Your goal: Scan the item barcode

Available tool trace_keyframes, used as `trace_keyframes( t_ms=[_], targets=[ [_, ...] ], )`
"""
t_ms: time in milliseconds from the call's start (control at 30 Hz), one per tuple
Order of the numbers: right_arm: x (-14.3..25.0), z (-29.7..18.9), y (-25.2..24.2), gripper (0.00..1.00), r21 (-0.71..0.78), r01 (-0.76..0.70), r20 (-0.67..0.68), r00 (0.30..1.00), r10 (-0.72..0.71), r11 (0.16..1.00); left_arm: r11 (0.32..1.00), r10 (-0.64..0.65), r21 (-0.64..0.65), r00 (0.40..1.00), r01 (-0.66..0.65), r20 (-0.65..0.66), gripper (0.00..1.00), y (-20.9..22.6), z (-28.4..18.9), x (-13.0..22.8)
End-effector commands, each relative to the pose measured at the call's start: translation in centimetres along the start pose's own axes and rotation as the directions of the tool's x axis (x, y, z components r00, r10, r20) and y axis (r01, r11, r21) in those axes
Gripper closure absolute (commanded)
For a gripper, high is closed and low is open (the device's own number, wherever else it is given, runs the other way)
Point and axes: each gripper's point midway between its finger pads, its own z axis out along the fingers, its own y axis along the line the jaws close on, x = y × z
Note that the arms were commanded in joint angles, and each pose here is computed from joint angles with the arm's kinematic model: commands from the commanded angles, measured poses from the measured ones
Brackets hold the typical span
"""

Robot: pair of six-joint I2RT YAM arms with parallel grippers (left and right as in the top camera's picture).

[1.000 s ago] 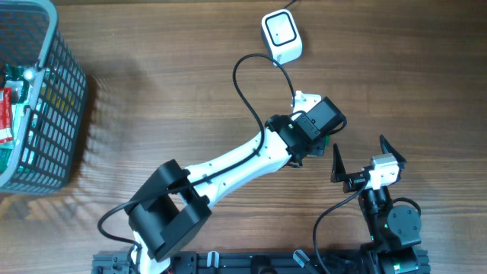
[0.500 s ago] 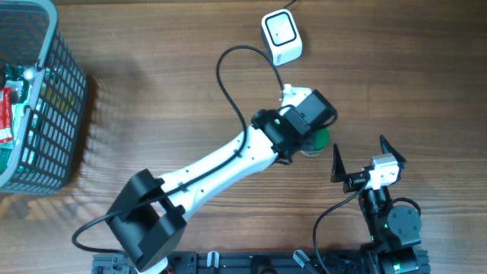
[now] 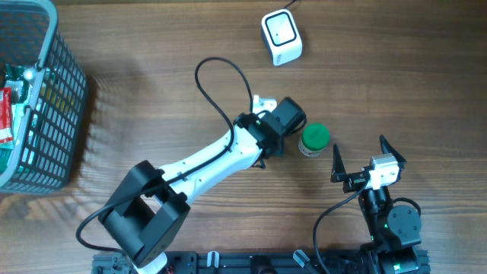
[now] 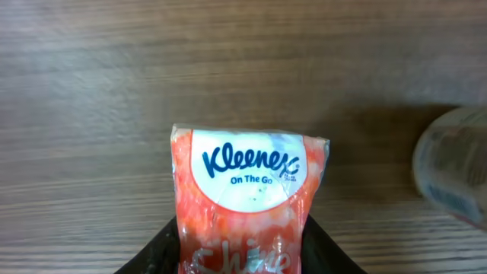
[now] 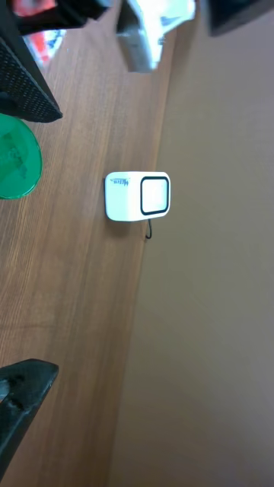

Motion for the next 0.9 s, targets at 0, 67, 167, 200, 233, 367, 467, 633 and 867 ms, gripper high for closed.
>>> trace_keyframes(
  t_ms=[0,67,167,200,233,367,467,633,867],
  targets=[
    [0.0,0.0,-0.1,0.00,0.006,0.005,0.001,1.000,-0.005,1.000,1.000,-0.001,0.027,1.000,0.001,-0.002,0.65,-0.2,1.1,0.8],
    [0.0,0.0,-0.1,0.00,0.006,0.005,0.001,1.000,-0.005,1.000,1.000,0.002,0.030,1.000,-0.002,-0.006,0.65,-0.3,1.3,1.0],
    [0.0,0.0,-0.1,0.01,0.006,0.005,0.001,1.000,-0.005,1.000,0.999,0.001,0.035,1.000,-0.001,-0.005,0.65,-0.3,1.5,1.1],
    [0.0,0.0,-0.1,0.00,0.006,0.005,0.001,1.000,-0.005,1.000,0.999,-0.001,0.041,1.000,0.001,0.000,0.66,-0.4,1.7,1.2],
    [0.0,0.0,-0.1,0.00,0.006,0.005,0.001,1.000,-0.005,1.000,0.999,-0.003,0.045,1.000,0.003,0.004,0.66,-0.4,1.9,1.2],
    [0.0,0.0,-0.1,0.00,0.006,0.005,0.001,1.000,-0.005,1.000,0.995,-0.057,0.077,0.998,0.056,0.013,0.59,-0.7,2.8,1.6],
    [0.0,0.0,-0.1,0.00,0.006,0.005,0.001,1.000,-0.005,1.000,0.994,-0.069,0.091,0.997,0.067,0.021,0.52,-0.9,2.9,1.5],
    [0.0,0.0,-0.1,0.00,0.006,0.005,0.001,1.000,-0.005,1.000,0.985,-0.078,0.158,0.996,0.073,0.030,0.33,-1.1,1.9,-0.3],
    [0.0,0.0,-0.1,0.00,0.006,0.005,0.001,1.000,-0.005,1.000,0.961,-0.115,0.243,0.989,0.135,-0.096,0.31,2.7,0.2,-1.7]
  ],
)
